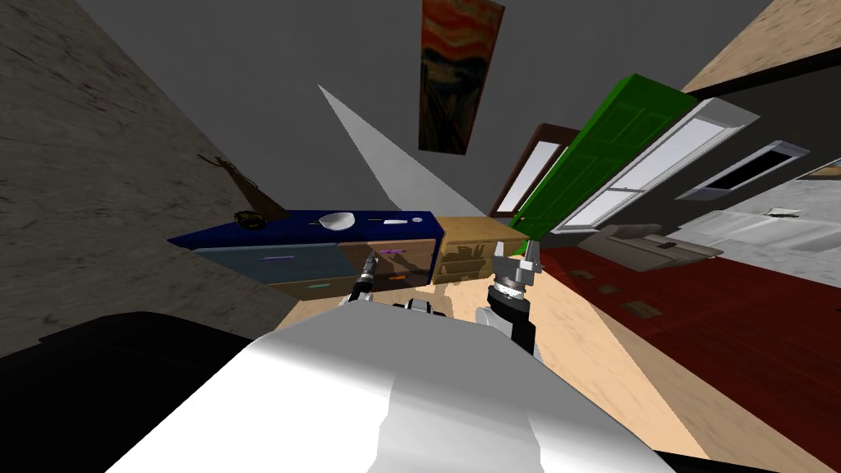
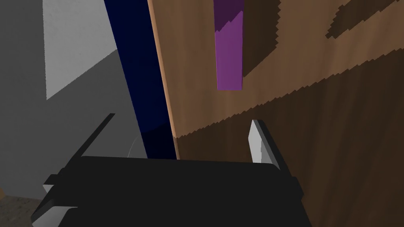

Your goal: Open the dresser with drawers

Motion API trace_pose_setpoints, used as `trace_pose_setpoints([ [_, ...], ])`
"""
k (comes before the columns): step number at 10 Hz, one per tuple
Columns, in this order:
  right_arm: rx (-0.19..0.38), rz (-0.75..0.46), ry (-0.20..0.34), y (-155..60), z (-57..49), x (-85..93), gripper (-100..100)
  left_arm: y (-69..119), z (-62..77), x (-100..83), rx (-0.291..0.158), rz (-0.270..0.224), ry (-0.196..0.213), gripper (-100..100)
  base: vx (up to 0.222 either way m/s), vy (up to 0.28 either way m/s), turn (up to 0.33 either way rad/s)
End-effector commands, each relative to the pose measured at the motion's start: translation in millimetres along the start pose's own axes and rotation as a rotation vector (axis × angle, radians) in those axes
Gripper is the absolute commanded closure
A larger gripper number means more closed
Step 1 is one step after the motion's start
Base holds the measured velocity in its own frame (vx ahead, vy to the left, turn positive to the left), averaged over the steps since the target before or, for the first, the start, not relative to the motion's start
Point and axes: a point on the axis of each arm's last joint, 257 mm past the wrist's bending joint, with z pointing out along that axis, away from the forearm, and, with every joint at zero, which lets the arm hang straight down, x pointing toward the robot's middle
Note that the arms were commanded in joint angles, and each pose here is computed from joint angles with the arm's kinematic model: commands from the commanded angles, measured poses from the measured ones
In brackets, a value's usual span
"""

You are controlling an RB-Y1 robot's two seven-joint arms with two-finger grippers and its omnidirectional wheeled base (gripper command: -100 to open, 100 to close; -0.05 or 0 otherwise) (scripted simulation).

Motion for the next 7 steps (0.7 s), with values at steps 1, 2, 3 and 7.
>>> trace_pose_setpoints([
  [1, 0.0, 0.0, 0.0, 0, 0.1, 0.0, 0, 16.7, -3.3, 2.7, -0.033, -0.028, -0.019, -100, 0.062, -0.043, 0.008],
  [2, 0.0, 0.0, 0.0, 0, 0.1, 0.1, 0, 24.1, -6.3, 7.8, -0.05, -0.05, -0.031, -100, 0.059, -0.038, 0.024],
  [3, 0.0, 0.0, 0.0, 0, 0.1, 0.1, 0, 30.4, -9.3, 14.3, -0.064, -0.074, -0.043, -100, 0.074, -0.032, 0.02],
  [7, 0.0, 0.0, 0.0, 0, 0.1, 0.1, 0, 38.5, -15.7, 29.9, -0.088, -0.127, -0.065, -100, 0.045, -0.017, 0.008],
])
